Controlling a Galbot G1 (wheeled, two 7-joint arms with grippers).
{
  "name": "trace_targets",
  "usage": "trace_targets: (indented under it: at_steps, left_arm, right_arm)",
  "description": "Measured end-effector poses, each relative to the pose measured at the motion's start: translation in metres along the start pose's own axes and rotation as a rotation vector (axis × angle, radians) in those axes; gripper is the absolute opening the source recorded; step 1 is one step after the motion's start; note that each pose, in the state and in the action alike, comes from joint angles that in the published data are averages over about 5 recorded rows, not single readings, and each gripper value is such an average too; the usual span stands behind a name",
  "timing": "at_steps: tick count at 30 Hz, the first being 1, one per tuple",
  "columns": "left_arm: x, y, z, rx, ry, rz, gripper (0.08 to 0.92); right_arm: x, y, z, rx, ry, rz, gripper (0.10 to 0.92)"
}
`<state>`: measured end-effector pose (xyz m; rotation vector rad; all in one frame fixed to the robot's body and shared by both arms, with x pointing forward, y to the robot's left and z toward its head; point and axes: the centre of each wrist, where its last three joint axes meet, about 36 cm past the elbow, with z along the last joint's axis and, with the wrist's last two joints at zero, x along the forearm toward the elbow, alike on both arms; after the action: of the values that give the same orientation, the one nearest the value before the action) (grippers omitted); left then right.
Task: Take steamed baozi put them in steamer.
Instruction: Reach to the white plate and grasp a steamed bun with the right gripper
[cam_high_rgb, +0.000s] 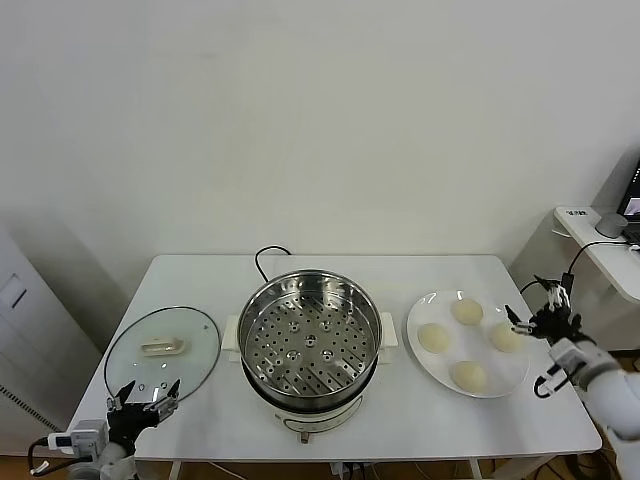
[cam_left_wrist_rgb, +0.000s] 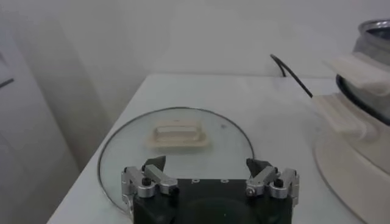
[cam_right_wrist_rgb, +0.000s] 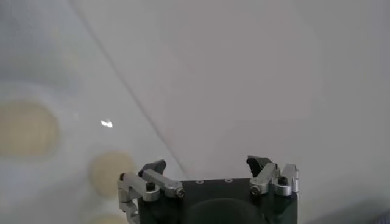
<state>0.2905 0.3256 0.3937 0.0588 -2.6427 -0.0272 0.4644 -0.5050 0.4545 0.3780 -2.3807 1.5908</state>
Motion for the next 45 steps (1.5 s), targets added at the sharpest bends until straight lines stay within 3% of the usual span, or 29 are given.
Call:
trace_targets:
  at_steps: [11, 23, 32, 45]
  left_arm:
    - [-0.002, -0.001, 0.003, -0.024, 0.020, -0.015, 0.823]
    - [-0.003, -0.002, 0.006, -0.032, 0.030, -0.024, 0.823]
    - [-0.004, -0.002, 0.007, -0.036, 0.033, -0.025, 0.823]
    - [-0.006, -0.004, 0.006, -0.043, 0.033, -0.016, 0.823]
  right_arm:
    - [-0.061, -0.073, -0.009, 0.159, -0.014, -0.350, 0.823]
    - [-0.126, -0.117, -0.023, 0.264, -0.025, -0.691, 0.823]
    - [-0.161, -0.114, -0.035, 0.294, -0.005, -0.818, 0.823]
    - [-0.190, -0.085, -0.038, 0.307, 0.036, -0.878, 0.823]
